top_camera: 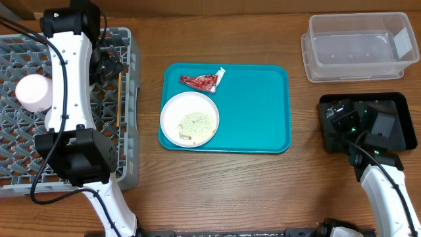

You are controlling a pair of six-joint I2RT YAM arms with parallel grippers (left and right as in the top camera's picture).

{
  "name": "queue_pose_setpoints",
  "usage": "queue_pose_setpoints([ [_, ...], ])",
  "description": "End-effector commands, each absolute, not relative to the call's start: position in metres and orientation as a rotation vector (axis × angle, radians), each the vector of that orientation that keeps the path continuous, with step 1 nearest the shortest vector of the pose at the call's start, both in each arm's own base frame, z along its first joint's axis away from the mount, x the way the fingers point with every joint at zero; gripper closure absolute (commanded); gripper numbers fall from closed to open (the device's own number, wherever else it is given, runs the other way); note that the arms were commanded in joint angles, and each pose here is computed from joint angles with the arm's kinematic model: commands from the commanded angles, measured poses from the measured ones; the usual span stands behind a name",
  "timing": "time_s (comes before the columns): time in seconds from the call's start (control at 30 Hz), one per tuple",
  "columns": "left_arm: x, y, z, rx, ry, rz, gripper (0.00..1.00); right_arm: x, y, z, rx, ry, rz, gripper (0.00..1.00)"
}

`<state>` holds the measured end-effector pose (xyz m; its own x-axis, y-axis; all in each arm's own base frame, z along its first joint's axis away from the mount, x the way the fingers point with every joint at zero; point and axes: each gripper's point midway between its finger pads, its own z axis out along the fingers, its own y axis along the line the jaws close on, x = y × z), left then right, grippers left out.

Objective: Sort waste into correct bins and load items into the dishwasher
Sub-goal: 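Move the right gripper from the black tray toward the red wrapper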

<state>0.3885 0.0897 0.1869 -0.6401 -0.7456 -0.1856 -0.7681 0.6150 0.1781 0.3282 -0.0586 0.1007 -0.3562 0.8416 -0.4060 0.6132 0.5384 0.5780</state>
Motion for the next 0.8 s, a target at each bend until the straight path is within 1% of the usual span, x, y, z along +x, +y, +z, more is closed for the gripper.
queue_pose_setpoints([
  [0.0, 0.39, 0.089, 0.207, -1.305, 2.667, 0.313, 0.0, 0.342, -0.059, 0.123, 1.122, 2.034, 0.476, 0.0],
  [0.17, 0.391, 0.089, 0.207, -1.303, 2.662, 0.31, 0.0, 0.349, -0.007, 0.142, 0.94, 2.085, 0.835, 0.0],
  [0.23, 0.391, 0.089, 0.207, -1.303, 2.662, 0.31, 0.0, 0.343, 0.02, 0.15, 0.852, 2.12, 1.026, 0.0],
  [0.33, 0.391, 0.089, 0.207, -1.304, 2.662, 0.31, 0.0, 0.323, 0.063, 0.172, 0.818, 2.142, 1.431, 0.0],
  [0.4, 0.391, 0.089, 0.207, -1.304, 2.662, 0.31, 0.0, 0.315, 0.075, 0.182, 0.809, 2.146, 1.574, 0.0],
  [0.47, 0.391, 0.089, 0.207, -1.303, 2.662, 0.31, 0.0, 0.316, 0.08, 0.186, 0.876, 2.136, 1.629, 0.0],
  [0.5, 0.391, 0.089, 0.207, -1.303, 2.662, 0.31, 0.0, 0.317, 0.088, 0.192, 0.839, 2.131, 1.657, 0.0],
  [0.63, 0.391, 0.089, 0.207, -1.303, 2.662, 0.31, 0.0, 0.318, 0.135, 0.229, 0.483, 2.087, 1.715, 0.01],
  [0.77, 0.391, 0.089, 0.207, -1.304, 2.662, 0.31, 0.0, 0.329, 0.177, 0.254, 0.441, 2.063, 1.651, 0.01],
])
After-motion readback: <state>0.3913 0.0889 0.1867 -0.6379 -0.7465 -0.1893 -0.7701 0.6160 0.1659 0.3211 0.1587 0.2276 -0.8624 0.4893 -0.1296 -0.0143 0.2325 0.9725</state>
